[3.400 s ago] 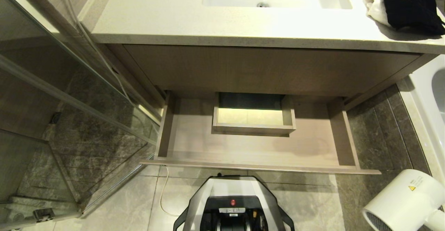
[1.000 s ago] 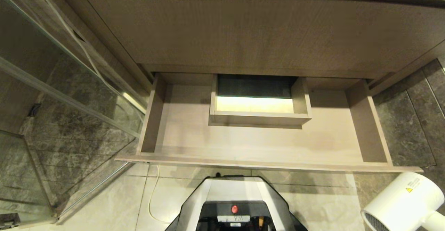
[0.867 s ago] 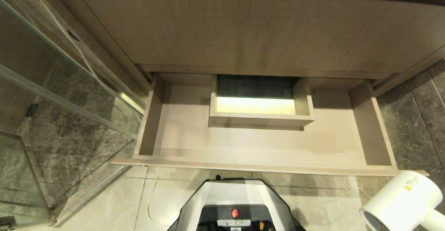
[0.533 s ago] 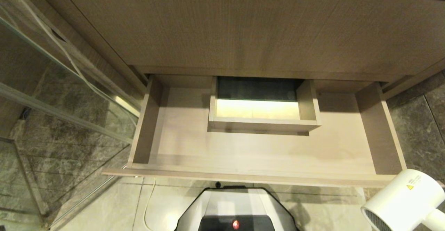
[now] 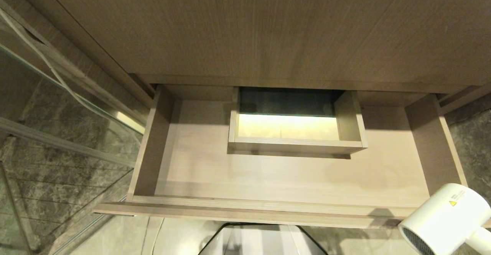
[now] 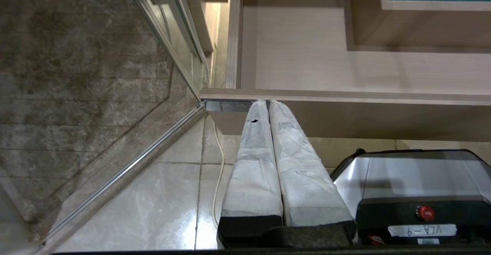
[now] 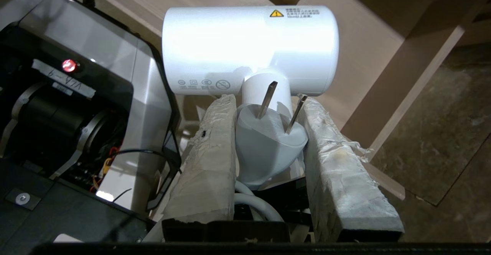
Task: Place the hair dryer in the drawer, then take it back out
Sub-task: Put it into the drawer
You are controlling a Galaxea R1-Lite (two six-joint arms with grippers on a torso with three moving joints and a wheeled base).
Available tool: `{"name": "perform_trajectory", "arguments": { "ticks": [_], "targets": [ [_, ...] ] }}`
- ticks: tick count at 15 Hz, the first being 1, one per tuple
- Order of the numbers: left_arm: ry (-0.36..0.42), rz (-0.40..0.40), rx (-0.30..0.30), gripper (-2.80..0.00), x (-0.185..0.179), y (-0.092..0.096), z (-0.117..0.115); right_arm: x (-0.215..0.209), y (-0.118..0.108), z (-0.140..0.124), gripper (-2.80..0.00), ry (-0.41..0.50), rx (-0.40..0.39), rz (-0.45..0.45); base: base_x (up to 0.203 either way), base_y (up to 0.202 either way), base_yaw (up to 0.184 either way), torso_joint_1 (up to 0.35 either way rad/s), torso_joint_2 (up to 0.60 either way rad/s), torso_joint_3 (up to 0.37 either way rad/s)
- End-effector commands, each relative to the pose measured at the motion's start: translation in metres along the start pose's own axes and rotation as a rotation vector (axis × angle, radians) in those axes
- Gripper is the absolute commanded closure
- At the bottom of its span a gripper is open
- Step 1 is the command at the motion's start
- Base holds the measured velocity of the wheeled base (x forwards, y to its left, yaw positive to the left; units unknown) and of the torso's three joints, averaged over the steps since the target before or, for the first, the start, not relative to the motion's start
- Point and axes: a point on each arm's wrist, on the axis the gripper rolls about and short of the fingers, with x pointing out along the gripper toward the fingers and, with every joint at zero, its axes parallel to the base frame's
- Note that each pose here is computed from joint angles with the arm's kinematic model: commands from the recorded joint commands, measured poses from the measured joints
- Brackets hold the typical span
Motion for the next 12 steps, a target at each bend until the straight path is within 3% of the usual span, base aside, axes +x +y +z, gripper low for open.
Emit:
{"name": "perform_trajectory", "arguments": {
  "ticks": [1, 7, 12],
  "targets": [
    [0.002, 0.000, 0.000, 0.00, 0.000, 0.000, -0.001, 0.000, 0.000, 0.000, 0.00, 0.000, -0.003, 0.003, 0.000, 0.000, 0.000, -0.064, 0.43, 0.359],
    [0.002, 0.000, 0.000, 0.00, 0.000, 0.000, -0.001, 0.003, -0.007, 0.007, 0.00, -0.005, -0.003, -0.003, 0.000, 0.000, 0.000, 0.051, 0.24, 0.267],
    [0.002, 0.000, 0.000, 0.00, 0.000, 0.000, -0.001, 0.032, -0.039, 0.033, 0.00, 0.088, 0.049, 0.046, 0.000, 0.000, 0.000, 0.071, 0.04, 0.104]
  ]
}}
